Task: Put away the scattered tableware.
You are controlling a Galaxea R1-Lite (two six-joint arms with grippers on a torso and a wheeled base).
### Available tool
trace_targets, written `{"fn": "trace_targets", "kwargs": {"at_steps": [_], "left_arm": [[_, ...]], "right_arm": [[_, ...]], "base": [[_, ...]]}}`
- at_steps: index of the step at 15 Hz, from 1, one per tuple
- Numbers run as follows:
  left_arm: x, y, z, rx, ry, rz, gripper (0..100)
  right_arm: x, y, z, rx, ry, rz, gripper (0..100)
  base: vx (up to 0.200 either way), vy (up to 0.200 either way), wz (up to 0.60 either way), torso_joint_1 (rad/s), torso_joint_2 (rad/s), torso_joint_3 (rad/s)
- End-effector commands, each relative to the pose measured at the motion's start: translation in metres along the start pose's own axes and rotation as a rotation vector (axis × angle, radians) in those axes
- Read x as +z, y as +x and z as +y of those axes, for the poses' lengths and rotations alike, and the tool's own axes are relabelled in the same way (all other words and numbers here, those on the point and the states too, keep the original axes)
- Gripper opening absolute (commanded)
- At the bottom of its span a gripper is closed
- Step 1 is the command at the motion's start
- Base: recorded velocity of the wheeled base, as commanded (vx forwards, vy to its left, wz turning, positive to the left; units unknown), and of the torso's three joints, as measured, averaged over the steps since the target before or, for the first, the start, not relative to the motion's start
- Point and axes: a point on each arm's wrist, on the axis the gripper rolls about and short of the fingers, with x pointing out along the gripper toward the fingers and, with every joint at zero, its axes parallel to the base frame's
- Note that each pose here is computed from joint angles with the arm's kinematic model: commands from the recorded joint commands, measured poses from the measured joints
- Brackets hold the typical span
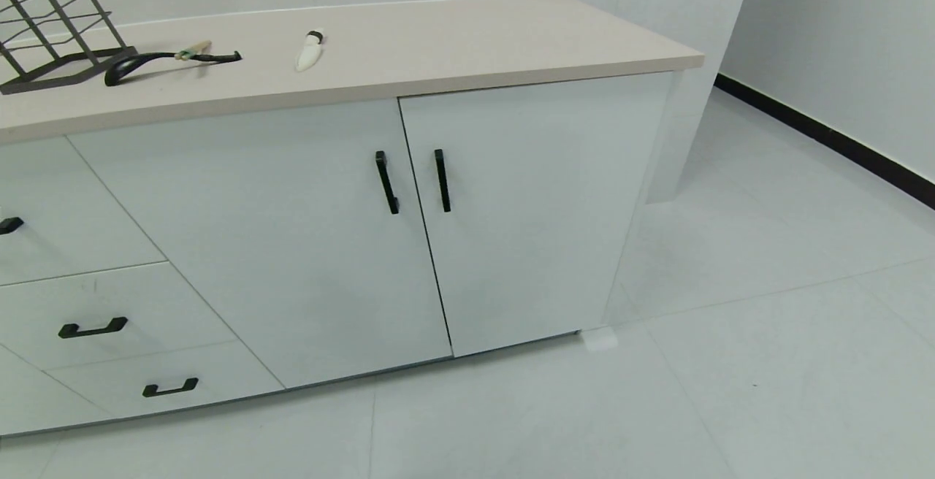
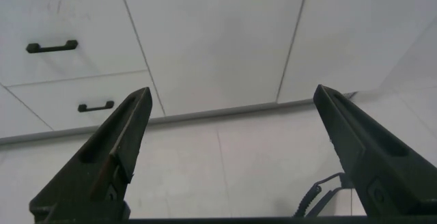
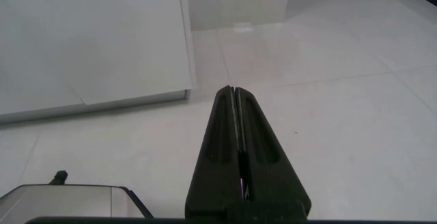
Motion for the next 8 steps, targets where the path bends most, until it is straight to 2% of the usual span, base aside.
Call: {"fn": "trace_targets", "kwargs": {"at_steps": [1,5,8], "left_arm": [[0.0000,0.0000,0.0000,0.001,0.000,0.001,100],[0.0000,0.0000,0.0000,0.001,-0.001,0.001,100],[0.0000,0.0000,0.0000,0.001,-0.006,0.001,100]], "right_arm": [[0.0001,0.0002,0.0000,0.001,0.000,0.002,0],[0.0001,0.0002,0.0000,0.001,-0.001,0.002,0],[0.0001,0.0003,0.0000,0.001,-0.001,0.004,0]], "base": [[0.000,0.200,0.00,0.002,0.01,0.007],[0.000,0.200,0.00,0.005,0.00,0.004],[0.000,0.000,0.00,0.000,0.00,0.000]]}}
